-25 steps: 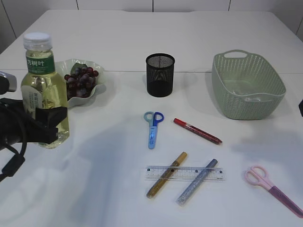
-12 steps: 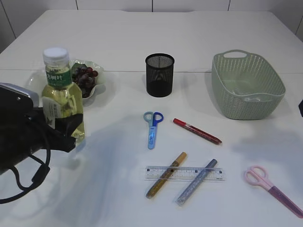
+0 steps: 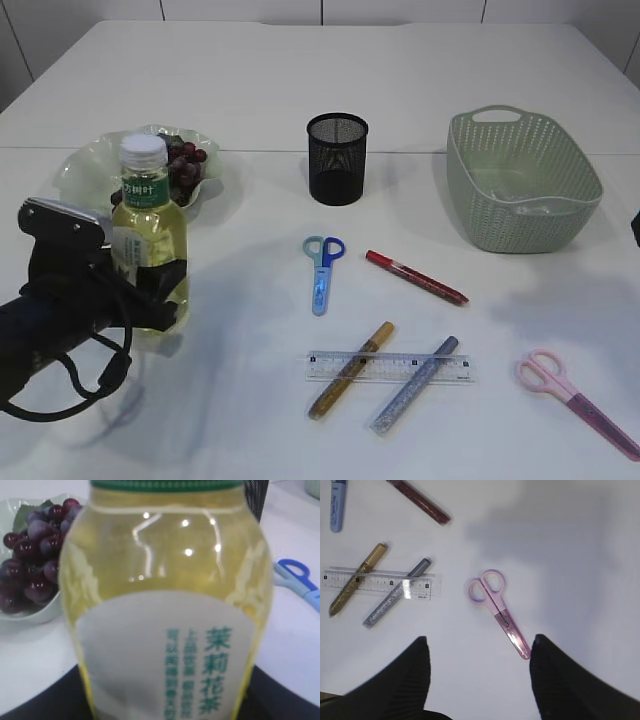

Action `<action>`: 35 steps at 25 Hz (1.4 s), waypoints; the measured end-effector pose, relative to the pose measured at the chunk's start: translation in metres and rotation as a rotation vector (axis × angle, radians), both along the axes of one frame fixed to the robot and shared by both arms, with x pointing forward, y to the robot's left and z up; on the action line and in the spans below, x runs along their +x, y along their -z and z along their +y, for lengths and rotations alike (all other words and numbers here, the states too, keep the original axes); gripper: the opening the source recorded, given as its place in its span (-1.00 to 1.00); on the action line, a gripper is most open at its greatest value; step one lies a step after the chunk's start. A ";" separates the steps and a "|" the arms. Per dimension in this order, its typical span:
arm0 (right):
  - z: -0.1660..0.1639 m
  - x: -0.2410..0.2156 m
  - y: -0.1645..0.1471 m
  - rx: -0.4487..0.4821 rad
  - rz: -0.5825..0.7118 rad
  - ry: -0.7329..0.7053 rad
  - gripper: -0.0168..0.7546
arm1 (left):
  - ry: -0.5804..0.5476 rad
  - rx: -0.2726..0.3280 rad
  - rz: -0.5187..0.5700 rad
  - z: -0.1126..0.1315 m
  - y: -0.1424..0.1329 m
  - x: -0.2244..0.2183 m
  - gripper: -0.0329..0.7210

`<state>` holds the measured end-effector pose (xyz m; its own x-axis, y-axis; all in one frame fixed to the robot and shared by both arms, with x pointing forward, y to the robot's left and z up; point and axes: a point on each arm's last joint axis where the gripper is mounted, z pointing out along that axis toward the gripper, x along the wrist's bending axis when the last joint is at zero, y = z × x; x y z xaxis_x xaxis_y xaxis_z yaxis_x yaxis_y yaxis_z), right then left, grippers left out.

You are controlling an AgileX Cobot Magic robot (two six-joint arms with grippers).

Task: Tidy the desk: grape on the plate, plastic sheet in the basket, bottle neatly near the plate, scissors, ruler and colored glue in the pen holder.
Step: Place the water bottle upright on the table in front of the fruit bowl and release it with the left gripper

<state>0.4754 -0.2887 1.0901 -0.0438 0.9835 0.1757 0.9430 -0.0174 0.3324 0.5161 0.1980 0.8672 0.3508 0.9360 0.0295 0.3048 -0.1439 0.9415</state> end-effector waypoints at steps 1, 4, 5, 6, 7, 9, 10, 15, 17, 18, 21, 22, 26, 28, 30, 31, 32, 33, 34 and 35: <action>0.000 0.000 0.000 0.000 0.000 0.000 0.32 | -0.012 -0.002 -0.002 0.002 0.001 0.001 0.19; 0.000 0.000 0.000 0.000 0.000 0.000 0.32 | -0.046 -0.007 -0.015 0.009 0.003 0.005 0.19; 0.000 0.000 0.000 0.000 0.000 0.000 0.32 | -0.058 -0.008 -0.018 0.012 0.003 0.006 0.19; 0.000 0.000 0.000 0.000 0.000 0.000 0.32 | -0.071 -0.013 -0.017 0.015 0.003 0.007 0.19; 0.000 0.000 0.000 0.000 0.000 0.000 0.32 | -0.083 -0.017 -0.017 0.018 0.003 0.008 0.20; 0.000 0.000 0.000 0.000 0.000 0.000 0.32 | -0.100 -0.021 -0.018 0.023 0.003 0.009 0.21; 0.000 0.000 0.000 0.000 0.000 0.000 0.32 | -0.109 -0.024 -0.016 0.025 0.003 0.010 0.25; 0.000 0.000 0.000 0.000 0.000 0.000 0.32 | -0.091 -0.036 -0.012 0.023 0.004 0.010 0.46; 0.000 0.000 0.000 0.000 0.000 0.000 0.32 | -0.063 -0.032 -0.013 0.021 0.004 0.009 0.54; 0.000 0.000 0.000 0.000 0.000 0.000 0.32 | -0.055 -0.040 -0.010 0.020 0.004 0.009 0.56; 0.000 0.000 0.000 0.000 0.000 0.000 0.32 | -0.045 -0.055 -0.016 0.019 -0.001 0.009 0.61; 0.000 0.000 0.000 0.000 0.000 0.000 0.32 | -0.045 -0.061 -0.027 0.019 -0.004 0.009 0.62; 0.000 0.000 0.000 0.000 0.000 0.000 0.32 | -0.042 -0.080 -0.074 0.018 -0.014 0.010 0.68; 0.000 0.000 0.000 0.000 0.000 0.000 0.32 | -0.040 -0.085 -0.082 0.018 -0.016 0.010 0.68; 0.000 0.000 0.000 0.000 0.000 0.000 0.32 | -0.039 -0.087 -0.081 0.019 -0.018 0.006 0.68; 0.000 0.000 0.000 0.000 0.000 0.000 0.32 | -0.040 -0.090 -0.082 0.019 -0.019 0.005 0.68; 0.000 0.000 0.000 0.000 0.000 0.000 0.32 | -0.039 -0.091 -0.085 0.020 -0.021 0.002 0.68; 0.000 0.000 0.000 0.000 0.000 0.000 0.32 | -0.039 -0.093 -0.092 0.021 -0.025 0.000 0.68; 0.000 0.000 0.000 0.000 0.000 0.000 0.32 | -0.039 -0.095 -0.098 0.021 -0.028 -0.002 0.68; 0.000 0.000 0.000 0.000 0.000 0.000 0.32 | -0.037 -0.099 -0.112 0.022 -0.033 -0.004 0.68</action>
